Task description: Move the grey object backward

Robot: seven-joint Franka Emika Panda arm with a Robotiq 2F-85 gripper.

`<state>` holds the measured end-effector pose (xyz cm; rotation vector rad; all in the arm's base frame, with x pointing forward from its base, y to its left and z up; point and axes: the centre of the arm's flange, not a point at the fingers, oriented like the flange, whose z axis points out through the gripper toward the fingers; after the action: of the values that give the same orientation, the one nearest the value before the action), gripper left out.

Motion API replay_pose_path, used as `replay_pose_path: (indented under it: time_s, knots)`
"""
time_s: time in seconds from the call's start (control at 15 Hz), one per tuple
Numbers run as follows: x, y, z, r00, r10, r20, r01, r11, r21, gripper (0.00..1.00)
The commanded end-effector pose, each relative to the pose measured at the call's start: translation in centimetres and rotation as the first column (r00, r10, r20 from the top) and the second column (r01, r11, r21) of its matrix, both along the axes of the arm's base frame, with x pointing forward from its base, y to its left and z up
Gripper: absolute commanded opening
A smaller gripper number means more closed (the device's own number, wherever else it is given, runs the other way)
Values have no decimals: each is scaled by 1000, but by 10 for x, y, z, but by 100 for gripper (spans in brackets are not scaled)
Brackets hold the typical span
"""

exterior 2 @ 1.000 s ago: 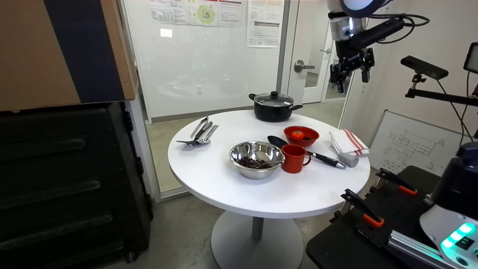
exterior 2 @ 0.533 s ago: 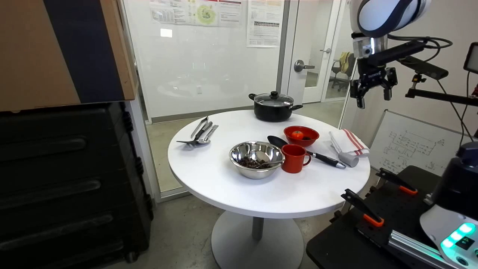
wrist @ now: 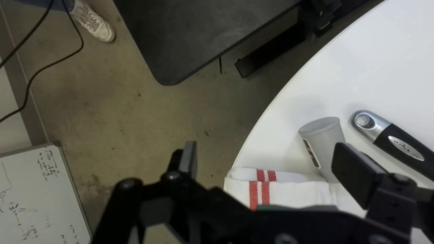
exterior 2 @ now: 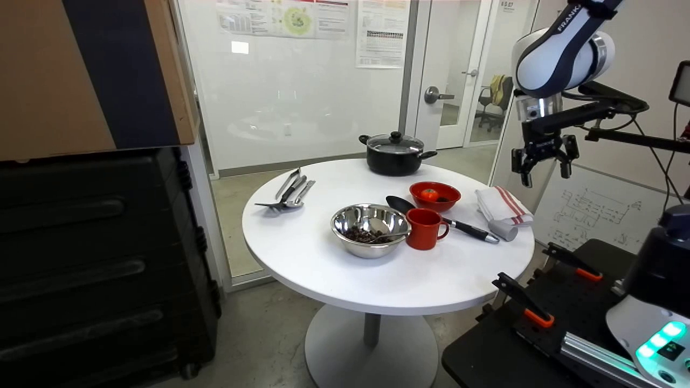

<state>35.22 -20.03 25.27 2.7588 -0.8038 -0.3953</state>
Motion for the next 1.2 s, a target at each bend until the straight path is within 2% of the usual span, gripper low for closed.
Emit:
replay_pose_path:
  time_s: [0.0, 0.13, 0.33, 0.47, 0.87, 1.13]
  knots:
    - [3, 0, -2, 1000, 0, -3, 0, 1000, -3, 100]
    - [7, -2, -2, 1000, 0, -1, 0, 1000, -6, 100]
    - [-2, -3, -19, 999, 18, 35, -21, 995, 97, 100]
    - [-6, -6, -39, 999, 16, 52, -22, 991, 131, 100]
    - [-10, -12, -90, 994, 36, 100, -49, 990, 131, 100]
    - [-8, -3, -116, 988, 33, 154, -54, 989, 136, 100]
